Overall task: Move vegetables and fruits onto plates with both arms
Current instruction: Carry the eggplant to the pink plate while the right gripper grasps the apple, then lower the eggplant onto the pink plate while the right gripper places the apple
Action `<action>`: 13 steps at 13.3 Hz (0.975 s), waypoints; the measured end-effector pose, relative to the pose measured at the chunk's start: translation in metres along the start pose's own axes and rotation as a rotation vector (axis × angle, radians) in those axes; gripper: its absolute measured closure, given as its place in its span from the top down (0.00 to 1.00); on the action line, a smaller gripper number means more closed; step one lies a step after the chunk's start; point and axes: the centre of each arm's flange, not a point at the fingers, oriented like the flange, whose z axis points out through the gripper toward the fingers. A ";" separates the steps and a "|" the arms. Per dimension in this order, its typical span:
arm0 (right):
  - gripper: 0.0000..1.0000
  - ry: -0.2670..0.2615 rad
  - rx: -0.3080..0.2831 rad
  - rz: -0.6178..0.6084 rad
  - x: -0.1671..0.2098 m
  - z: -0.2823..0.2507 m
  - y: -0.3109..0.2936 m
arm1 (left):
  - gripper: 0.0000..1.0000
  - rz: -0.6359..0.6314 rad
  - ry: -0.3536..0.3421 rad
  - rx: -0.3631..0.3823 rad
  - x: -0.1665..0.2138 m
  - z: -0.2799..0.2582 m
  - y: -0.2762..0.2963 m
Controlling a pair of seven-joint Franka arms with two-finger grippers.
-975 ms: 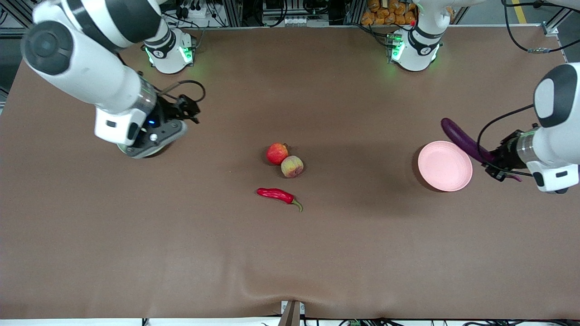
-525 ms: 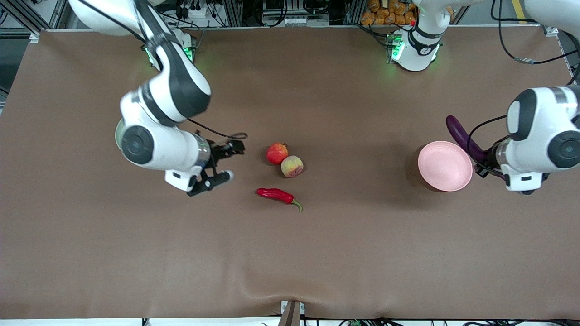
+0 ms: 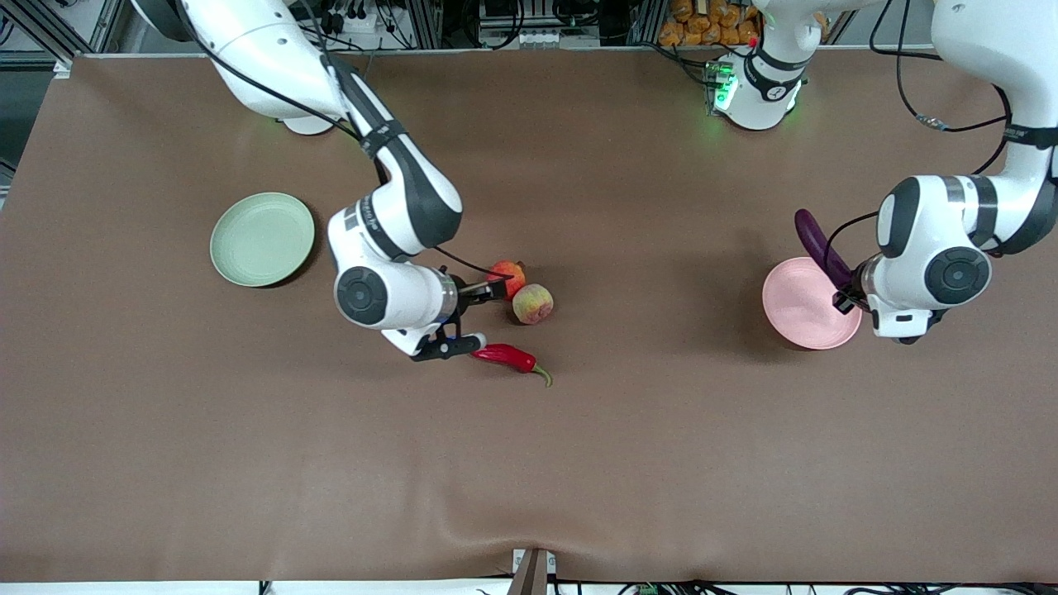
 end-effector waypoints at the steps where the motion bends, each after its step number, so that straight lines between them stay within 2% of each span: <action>1: 1.00 0.002 -0.006 0.001 -0.002 0.011 0.001 | 0.34 0.040 0.035 0.053 0.002 0.014 0.002; 3: 1.00 0.022 -0.023 -0.031 -0.007 0.024 -0.007 | 0.34 0.116 0.093 0.138 0.007 0.043 0.010; 5: 1.00 0.040 -0.053 -0.110 -0.014 0.035 -0.020 | 0.34 0.175 0.118 0.167 0.011 0.062 0.022; 9: 1.00 0.012 -0.081 -0.210 -0.024 0.055 -0.021 | 0.34 0.223 0.146 0.155 0.016 0.051 0.033; 13: 1.00 0.023 -0.098 -0.246 -0.035 0.072 -0.035 | 0.34 0.227 0.183 0.130 0.019 0.030 0.044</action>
